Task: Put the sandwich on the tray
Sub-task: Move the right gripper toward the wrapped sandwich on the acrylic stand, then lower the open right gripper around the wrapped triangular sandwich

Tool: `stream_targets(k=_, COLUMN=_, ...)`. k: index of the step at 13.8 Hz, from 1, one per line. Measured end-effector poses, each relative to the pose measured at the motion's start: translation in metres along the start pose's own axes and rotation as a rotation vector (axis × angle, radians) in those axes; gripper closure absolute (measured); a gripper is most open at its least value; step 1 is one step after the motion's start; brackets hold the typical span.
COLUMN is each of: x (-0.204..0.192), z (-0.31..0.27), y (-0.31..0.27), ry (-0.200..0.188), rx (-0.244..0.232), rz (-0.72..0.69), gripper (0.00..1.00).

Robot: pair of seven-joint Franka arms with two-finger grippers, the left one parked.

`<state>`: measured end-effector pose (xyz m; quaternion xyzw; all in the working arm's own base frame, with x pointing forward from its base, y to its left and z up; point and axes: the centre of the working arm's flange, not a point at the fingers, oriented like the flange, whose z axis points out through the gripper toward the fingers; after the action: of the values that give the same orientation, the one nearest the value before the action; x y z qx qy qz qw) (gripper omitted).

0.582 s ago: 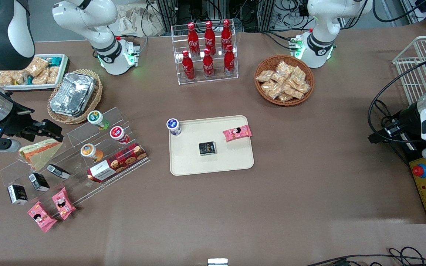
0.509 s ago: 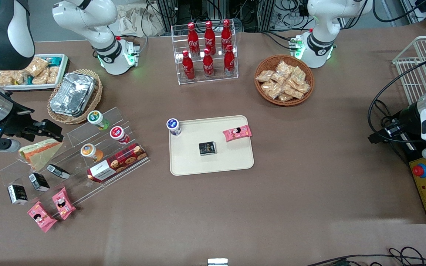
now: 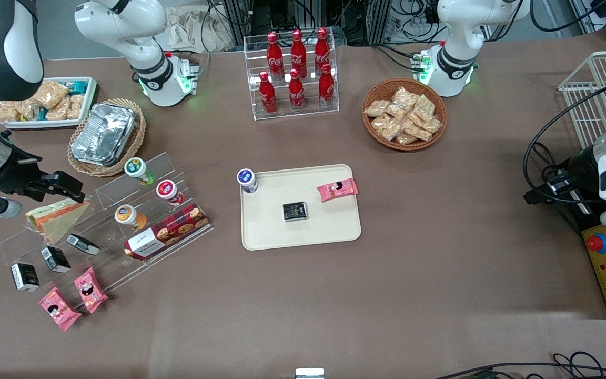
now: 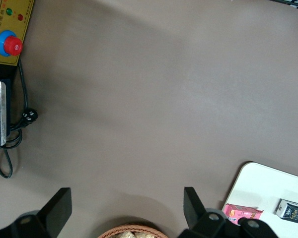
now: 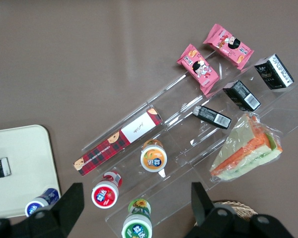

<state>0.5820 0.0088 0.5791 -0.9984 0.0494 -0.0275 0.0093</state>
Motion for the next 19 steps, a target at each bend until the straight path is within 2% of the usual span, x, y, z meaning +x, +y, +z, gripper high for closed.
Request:
stream_targets(k=4, x=0.002, z=0.0, y=0.022, ry=0.001, rx=-0.003, rz=0.046, gripper=0.04)
stream_targets(k=8, x=0.003, z=0.003, y=0.038, ry=-0.011, rx=-0.006, rz=0.014, gripper=0.04)
stream_targets(k=10, x=0.004, z=0.004, y=0.052, ry=-0.012, rx=-0.007, rz=0.042, gripper=0.04)
stream_targets(k=15, x=0.004, z=0.005, y=0.085, ry=-0.015, rx=0.008, rz=0.29, gripper=0.03)
stream_targets(k=19, x=0.005, z=0.011, y=0.109, ry=-0.038, rx=0.054, rz=0.423, gripper=0.04)
